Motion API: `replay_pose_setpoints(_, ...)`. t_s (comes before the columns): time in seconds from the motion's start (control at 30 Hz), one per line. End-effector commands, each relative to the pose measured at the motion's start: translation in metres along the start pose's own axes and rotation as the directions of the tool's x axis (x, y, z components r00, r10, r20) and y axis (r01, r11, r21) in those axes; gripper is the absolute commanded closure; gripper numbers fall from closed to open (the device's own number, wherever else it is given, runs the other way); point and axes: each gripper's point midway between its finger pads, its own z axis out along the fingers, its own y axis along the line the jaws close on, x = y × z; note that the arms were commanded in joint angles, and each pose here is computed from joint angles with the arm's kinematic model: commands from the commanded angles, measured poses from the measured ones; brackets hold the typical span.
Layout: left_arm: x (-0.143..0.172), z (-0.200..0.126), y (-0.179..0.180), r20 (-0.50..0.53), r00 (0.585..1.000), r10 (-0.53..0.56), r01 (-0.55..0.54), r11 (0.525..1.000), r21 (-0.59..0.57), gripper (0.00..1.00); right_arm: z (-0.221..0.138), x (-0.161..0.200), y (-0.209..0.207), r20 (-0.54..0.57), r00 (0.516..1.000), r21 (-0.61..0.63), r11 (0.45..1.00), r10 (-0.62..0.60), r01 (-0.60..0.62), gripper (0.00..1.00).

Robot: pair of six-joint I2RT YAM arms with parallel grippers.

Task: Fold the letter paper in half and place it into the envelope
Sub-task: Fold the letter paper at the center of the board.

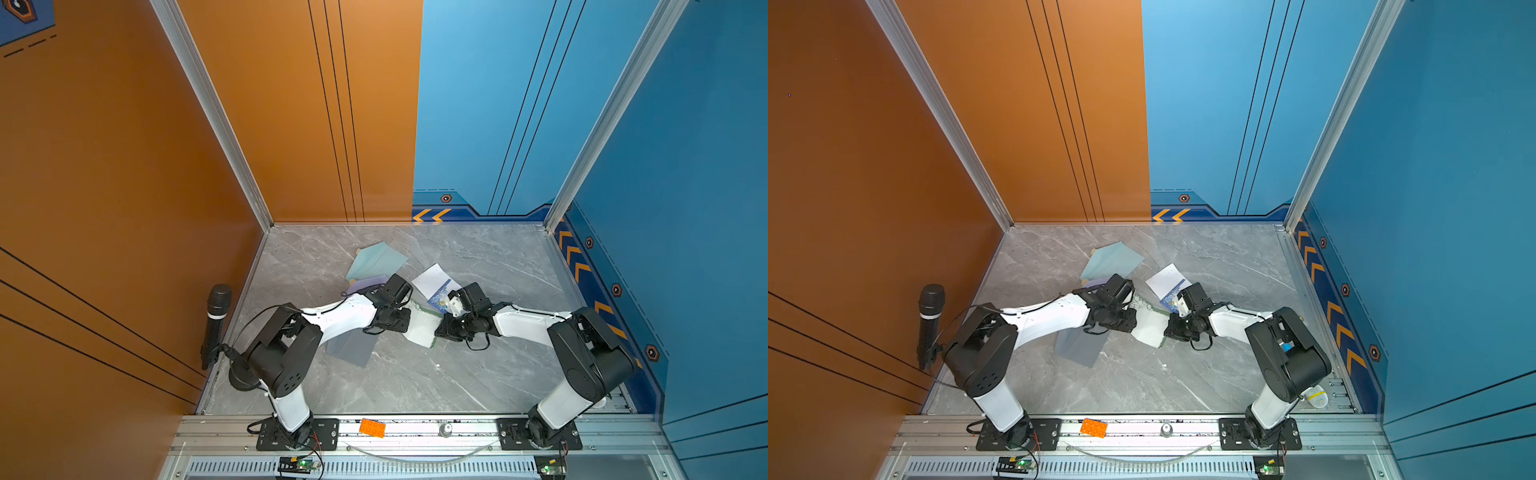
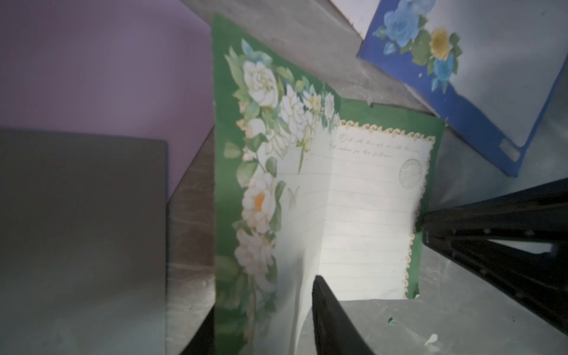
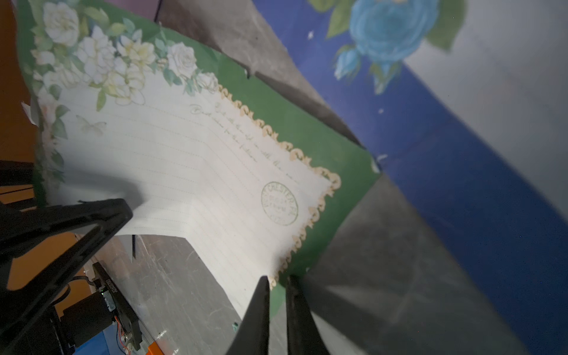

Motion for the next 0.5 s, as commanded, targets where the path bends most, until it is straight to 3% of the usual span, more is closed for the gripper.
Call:
replay_pose_setpoints(0.0,-0.0133,-0.0096,0.0021,0.12,0.99,-0.073,0.071,0.997,0.021,0.6,0.0138,0.0325,-0.0398,-0.087,0.991,0.128,0.988,0.099,-0.088,0.84)
replay_pose_setpoints(0.23,-0.0115,-0.0047,0.005,0.142,0.984,-0.111,0.104,0.993,0.061,0.62,0.0139,0.034,-0.0413,-0.09,0.99,0.127,0.987,0.107,-0.095,0.85)
replay_pose_setpoints(0.47,-0.0102,-0.0093,0.0096,0.192,0.968,-0.159,0.146,0.986,0.081,0.71,0.0126,0.0358,-0.0422,-0.089,0.99,0.131,0.986,0.112,-0.1,0.85)
